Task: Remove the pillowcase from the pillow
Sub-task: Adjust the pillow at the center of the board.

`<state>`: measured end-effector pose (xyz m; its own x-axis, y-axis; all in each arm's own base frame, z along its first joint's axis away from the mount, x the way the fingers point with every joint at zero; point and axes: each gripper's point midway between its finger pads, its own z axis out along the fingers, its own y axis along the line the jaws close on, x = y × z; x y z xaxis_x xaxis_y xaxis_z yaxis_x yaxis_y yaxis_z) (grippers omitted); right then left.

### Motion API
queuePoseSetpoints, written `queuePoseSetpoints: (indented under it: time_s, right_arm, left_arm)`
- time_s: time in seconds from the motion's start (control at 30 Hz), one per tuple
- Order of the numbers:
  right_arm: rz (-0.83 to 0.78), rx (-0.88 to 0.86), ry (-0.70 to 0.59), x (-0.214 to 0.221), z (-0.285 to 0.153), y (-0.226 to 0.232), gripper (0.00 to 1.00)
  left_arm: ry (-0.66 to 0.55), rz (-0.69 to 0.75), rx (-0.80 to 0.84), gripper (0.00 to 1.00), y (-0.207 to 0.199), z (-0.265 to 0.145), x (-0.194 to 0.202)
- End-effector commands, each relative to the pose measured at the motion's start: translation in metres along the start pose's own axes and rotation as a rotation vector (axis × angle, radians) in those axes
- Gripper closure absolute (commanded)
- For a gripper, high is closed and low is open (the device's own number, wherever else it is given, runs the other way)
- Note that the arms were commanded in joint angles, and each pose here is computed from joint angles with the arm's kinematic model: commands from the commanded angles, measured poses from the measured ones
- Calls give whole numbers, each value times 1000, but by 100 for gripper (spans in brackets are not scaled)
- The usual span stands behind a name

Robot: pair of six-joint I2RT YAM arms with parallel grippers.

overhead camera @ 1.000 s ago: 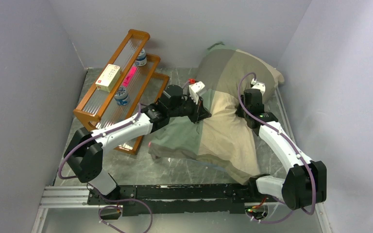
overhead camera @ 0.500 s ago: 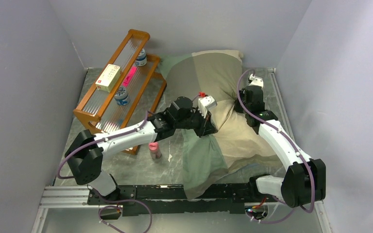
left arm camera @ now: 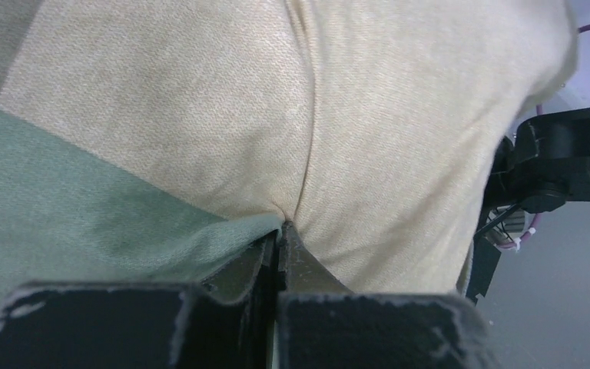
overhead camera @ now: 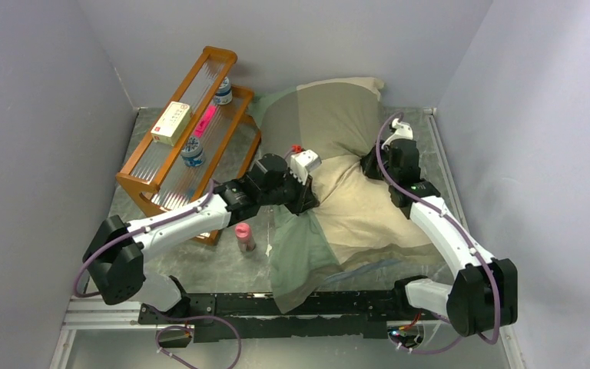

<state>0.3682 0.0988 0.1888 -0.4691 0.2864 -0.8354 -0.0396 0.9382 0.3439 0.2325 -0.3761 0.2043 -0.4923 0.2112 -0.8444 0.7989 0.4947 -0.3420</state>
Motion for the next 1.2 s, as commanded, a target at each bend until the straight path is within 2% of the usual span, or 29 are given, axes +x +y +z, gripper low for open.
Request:
queuePoseSetpoints:
  time_s: [0.0, 0.17, 0.27, 0.37, 0.47, 0.63, 0.73, 0.87, 1.03, 1.17]
  right_arm:
    - [45, -184, 25, 9, -12, 38, 77]
    - [44, -214, 15, 7, -23, 42, 55]
    - [26, -189, -11, -3, -31, 40, 41]
    - [18, -178, -43, -11, -40, 38, 30]
    - [16, -188, -57, -13, -46, 40, 21]
    - [15, -178, -83, -18, -56, 38, 8]
    - [10, -157, -109, -22, -62, 34, 4]
    - [-3, -143, -150, -29, -72, 32, 0]
    - [-12, -145, -192, -34, -82, 35, 0]
    - [-16, -157, -207, -36, -88, 37, 0]
  left_arm:
    - [-52, -6, -129, 95, 40, -13, -14]
    - [-82, -25, -158, 92, 50, -23, -22]
    - [-100, -17, -132, 79, 43, -29, -30]
    - [-119, -10, -134, 61, 40, -35, -36]
    - [-136, -6, -150, 46, 42, -41, -41]
    - [-138, -23, -242, 27, 64, -51, -41]
    - [-154, -53, -348, 19, 89, -62, -40]
    - [-158, -95, -430, 16, 115, -81, -40]
    - [-178, -72, -475, 11, 119, -104, -48]
    - [-139, -78, -485, 9, 123, -103, -36]
